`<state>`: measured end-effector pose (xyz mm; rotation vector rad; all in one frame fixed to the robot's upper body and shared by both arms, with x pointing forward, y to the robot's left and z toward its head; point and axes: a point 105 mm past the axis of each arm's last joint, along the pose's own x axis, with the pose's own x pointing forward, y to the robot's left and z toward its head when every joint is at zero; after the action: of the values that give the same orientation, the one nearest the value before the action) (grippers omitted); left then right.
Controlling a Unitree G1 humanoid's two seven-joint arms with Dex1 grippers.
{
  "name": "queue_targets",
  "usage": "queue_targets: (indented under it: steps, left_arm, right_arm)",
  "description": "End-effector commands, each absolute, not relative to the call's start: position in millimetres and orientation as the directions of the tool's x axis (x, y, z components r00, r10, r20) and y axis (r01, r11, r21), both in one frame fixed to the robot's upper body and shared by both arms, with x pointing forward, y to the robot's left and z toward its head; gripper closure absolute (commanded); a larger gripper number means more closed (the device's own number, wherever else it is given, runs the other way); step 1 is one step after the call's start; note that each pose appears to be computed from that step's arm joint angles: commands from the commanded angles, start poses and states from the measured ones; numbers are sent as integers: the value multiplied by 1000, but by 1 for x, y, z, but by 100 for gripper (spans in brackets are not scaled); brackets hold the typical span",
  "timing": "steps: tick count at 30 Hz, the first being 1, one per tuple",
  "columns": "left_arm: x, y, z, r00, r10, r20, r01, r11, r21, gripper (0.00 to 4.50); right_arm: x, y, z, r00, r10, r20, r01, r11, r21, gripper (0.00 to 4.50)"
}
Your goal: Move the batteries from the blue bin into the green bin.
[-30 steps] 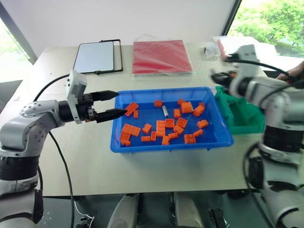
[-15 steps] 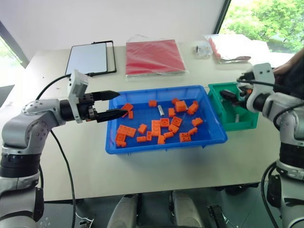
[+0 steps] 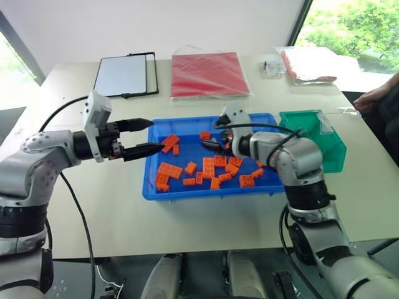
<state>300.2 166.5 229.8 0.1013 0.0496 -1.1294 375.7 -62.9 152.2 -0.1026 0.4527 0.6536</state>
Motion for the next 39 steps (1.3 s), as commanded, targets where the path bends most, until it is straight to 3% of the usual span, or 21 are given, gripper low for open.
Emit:
queue_targets:
  steps: [1,10,13,19,25,29,33,38,39]
  left_arm:
    - [295,169,242,437,-896,-75,898,430,97,0]
    - [292,168,243,446,-892,-69,893,440,94,0]
    - [292,169,244,449,-891,-67,892,443,93,0]
    - [295,167,245,444,-894,-64,895,438,90,0]
    - [296,163,243,423,-904,-62,905,418,79,0]
    - [295,159,238,401,-913,-67,915,397,65,0]
    - [294,155,236,379,-923,-66,925,376,48,0]
    - [288,148,230,328,-941,-84,945,327,24,0]
    - [286,146,229,314,-945,-92,949,313,25,0]
  right_arm:
    - [383,-60,152,715,557,-422,-608,794,19,56]
    - [393,-62,122,701,538,-469,-608,794,2,56]
    - [393,-60,121,696,549,-463,-614,789,12,146]
    - [389,-55,132,703,560,-440,-626,780,-7,446]
    - [381,-86,219,795,549,-256,-569,823,-1,445]
    - [371,-170,254,911,353,-214,-368,929,-35,445]
    - [357,-228,246,944,192,-267,-222,971,-86,445]
    - [352,-256,221,941,110,-319,-150,983,-105,445]
    - [352,-261,214,941,87,-326,-134,983,-124,341]
